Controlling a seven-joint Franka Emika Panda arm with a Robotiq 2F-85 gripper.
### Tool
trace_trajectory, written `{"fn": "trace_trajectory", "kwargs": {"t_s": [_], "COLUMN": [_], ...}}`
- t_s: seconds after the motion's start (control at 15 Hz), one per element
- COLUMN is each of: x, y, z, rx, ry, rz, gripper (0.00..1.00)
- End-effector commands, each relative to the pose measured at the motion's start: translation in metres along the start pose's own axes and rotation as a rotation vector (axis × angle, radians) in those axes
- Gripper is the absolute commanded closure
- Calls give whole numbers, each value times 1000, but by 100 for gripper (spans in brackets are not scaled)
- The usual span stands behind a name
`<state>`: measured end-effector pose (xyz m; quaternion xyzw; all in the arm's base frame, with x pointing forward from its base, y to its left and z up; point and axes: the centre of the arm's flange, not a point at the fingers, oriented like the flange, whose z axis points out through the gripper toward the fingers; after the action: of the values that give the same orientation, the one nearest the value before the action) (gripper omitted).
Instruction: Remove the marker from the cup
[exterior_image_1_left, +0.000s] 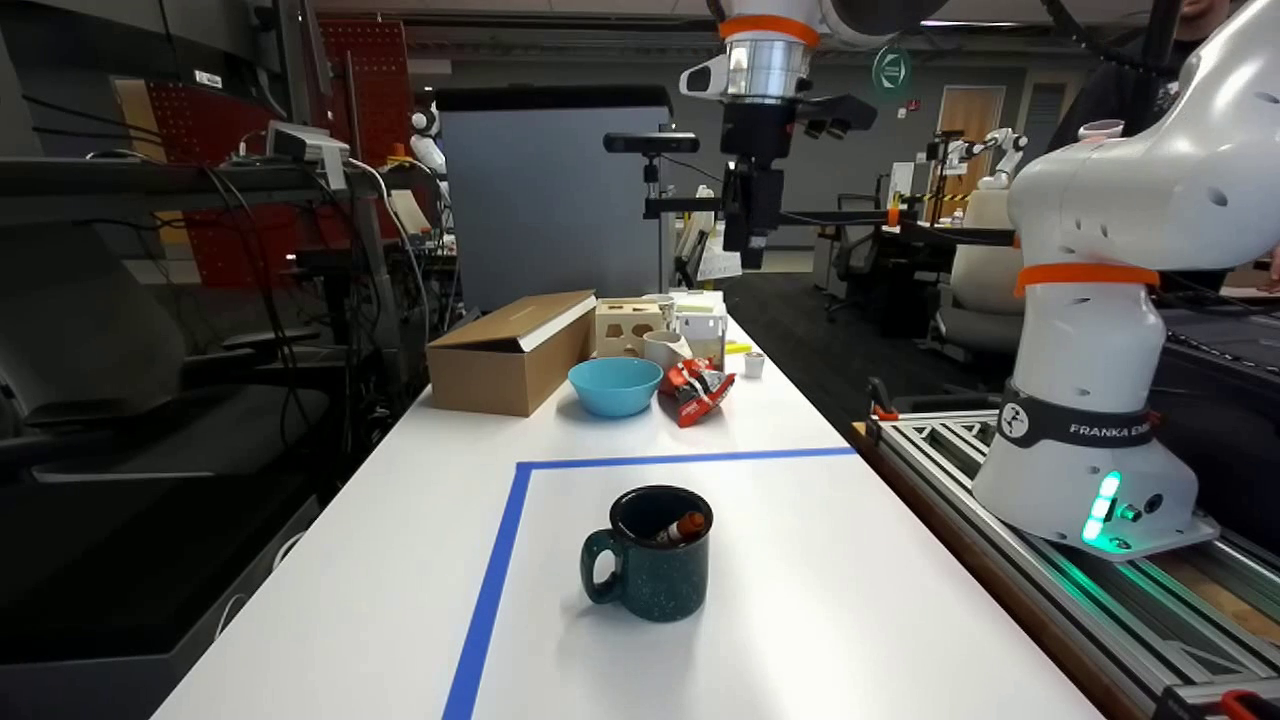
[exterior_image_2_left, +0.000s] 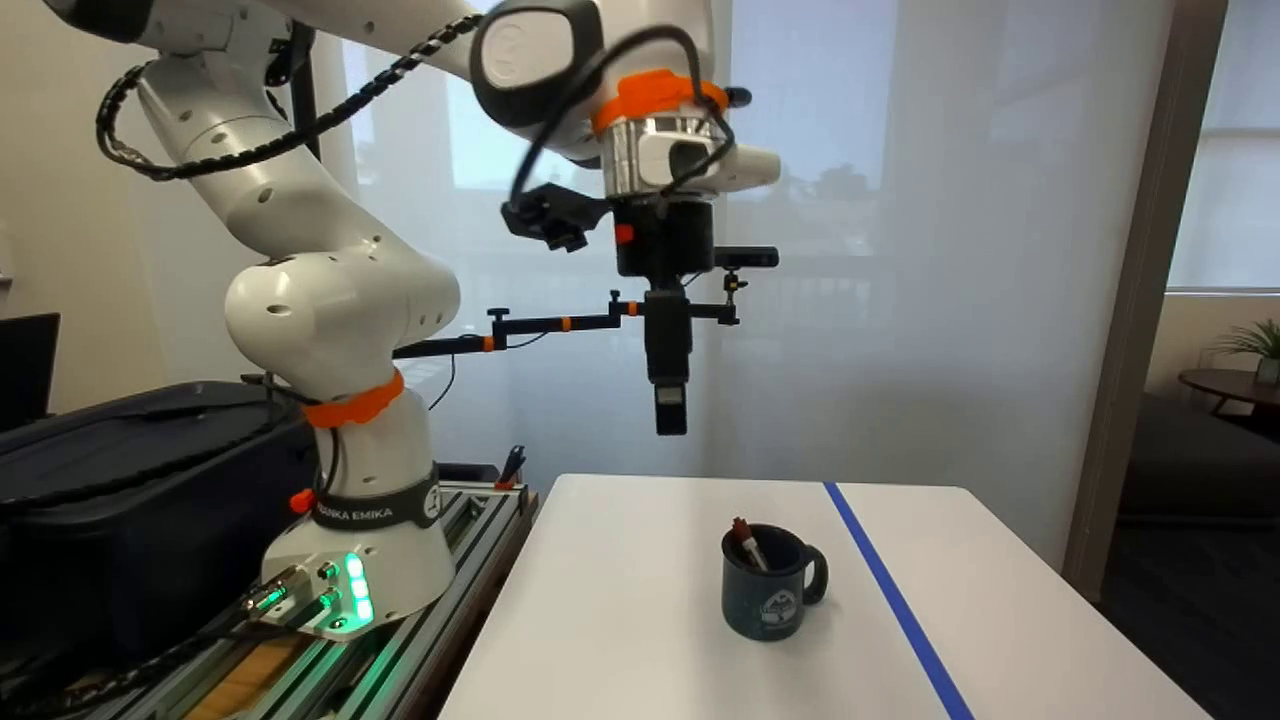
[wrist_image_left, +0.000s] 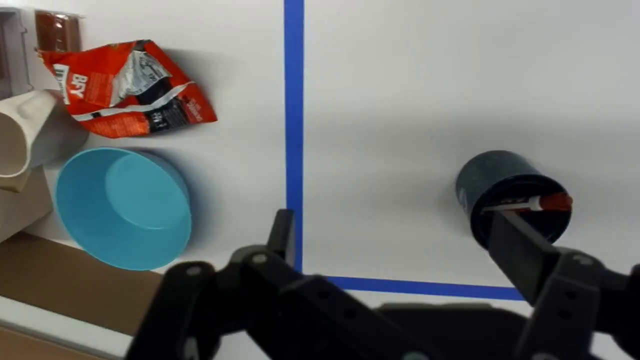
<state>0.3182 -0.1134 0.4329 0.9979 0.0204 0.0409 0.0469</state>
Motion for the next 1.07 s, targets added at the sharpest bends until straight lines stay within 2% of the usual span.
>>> {"fn": "trace_trajectory", "kwargs": {"t_s": [0.0,0.27,0.4,0.6,0.67,0.73,0.8,1.0], "x": [53,107,131,159,122,131,135,147], "y": [-62,-121,-128,-121,-125,-123,-126,-130], "z": [23,53,67,96,86,96,93,95], "rx": [34,84,89,114,77,83,49,38], "ry": [-123,-262,-322,-432,-350,-382,-306,-297], "rz": [26,150,218,294,238,253,212,222], "gripper": [0,0,0,0,0,0,0,0]}}
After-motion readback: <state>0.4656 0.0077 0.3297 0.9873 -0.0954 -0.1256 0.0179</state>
